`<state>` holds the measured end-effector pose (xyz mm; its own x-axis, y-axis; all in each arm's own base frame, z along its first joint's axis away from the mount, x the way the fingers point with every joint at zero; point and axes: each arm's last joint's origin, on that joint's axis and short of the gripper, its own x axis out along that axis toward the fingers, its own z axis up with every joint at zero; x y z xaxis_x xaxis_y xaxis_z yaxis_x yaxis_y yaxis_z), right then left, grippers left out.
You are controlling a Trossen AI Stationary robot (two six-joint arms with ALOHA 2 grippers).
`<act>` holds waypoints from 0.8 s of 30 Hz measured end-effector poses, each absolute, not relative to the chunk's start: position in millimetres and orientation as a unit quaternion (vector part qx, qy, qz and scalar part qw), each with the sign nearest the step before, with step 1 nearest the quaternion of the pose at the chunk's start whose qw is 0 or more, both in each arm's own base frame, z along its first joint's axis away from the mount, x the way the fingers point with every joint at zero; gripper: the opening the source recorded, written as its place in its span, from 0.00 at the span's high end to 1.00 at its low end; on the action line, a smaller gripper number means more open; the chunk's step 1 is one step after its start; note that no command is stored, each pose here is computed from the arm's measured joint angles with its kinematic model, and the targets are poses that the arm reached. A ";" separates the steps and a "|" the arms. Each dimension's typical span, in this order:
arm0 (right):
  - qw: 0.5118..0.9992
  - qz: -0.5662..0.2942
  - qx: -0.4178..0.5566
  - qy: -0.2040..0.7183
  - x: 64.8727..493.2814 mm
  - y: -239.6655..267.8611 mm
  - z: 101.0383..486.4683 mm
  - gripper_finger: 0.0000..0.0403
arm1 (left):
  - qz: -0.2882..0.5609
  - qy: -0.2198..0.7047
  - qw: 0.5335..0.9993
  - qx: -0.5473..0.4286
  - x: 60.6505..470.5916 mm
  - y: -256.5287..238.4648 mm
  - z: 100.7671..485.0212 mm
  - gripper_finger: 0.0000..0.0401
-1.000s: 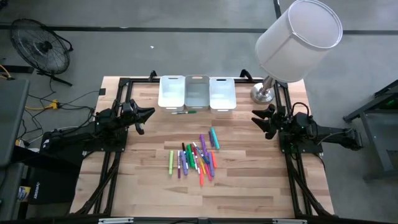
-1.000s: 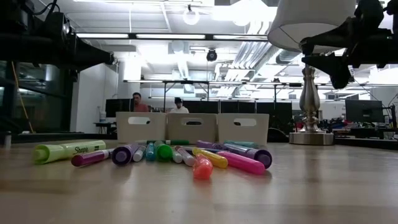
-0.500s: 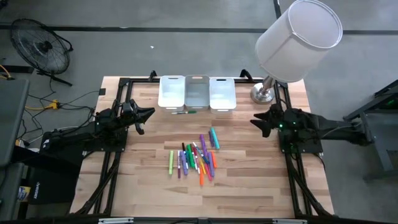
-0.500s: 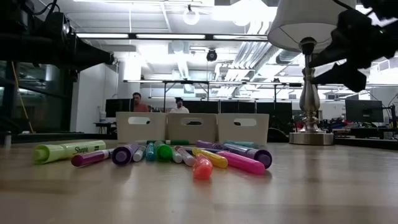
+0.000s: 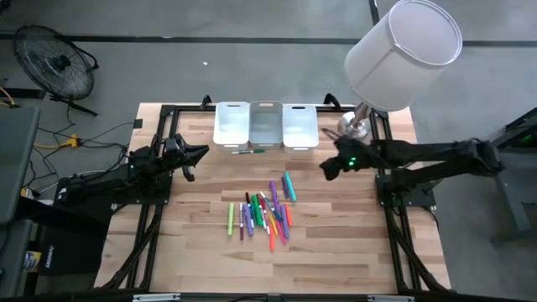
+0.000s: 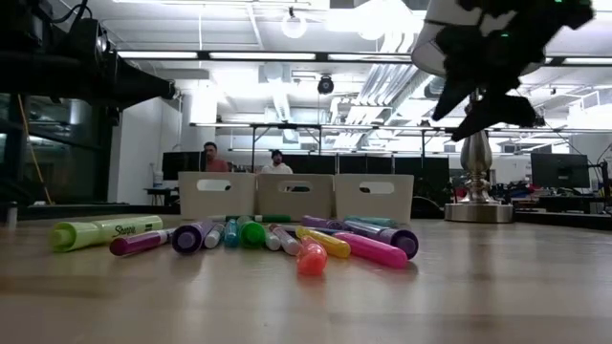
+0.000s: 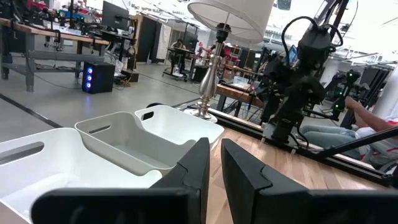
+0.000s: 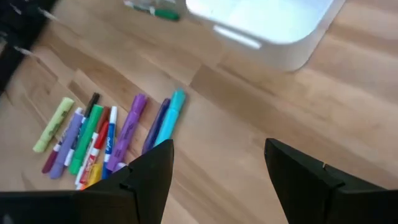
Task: Pick & Place Markers
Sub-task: Put the blue highlighter pen into the left white bin
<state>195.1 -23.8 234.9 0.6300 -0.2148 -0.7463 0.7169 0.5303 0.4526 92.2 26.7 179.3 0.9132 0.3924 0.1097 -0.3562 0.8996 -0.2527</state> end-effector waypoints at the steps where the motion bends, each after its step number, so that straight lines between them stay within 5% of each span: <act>1: 0.809 -0.287 0.394 0.329 201.4 -22.2 234.1 0.40 | 0.193 -0.079 0.971 -0.114 92.2 26.7 179.1 0.90; 14: 0.749 -0.298 0.435 0.401 243.0 -0.5 214.1 0.40 | 0.193 -0.079 0.971 -0.114 92.2 26.7 179.2 0.90; 24: 0.758 -0.298 0.332 0.477 261.1 21.9 232.4 0.40 | 0.193 -0.079 0.971 -0.114 92.2 26.7 179.1 0.90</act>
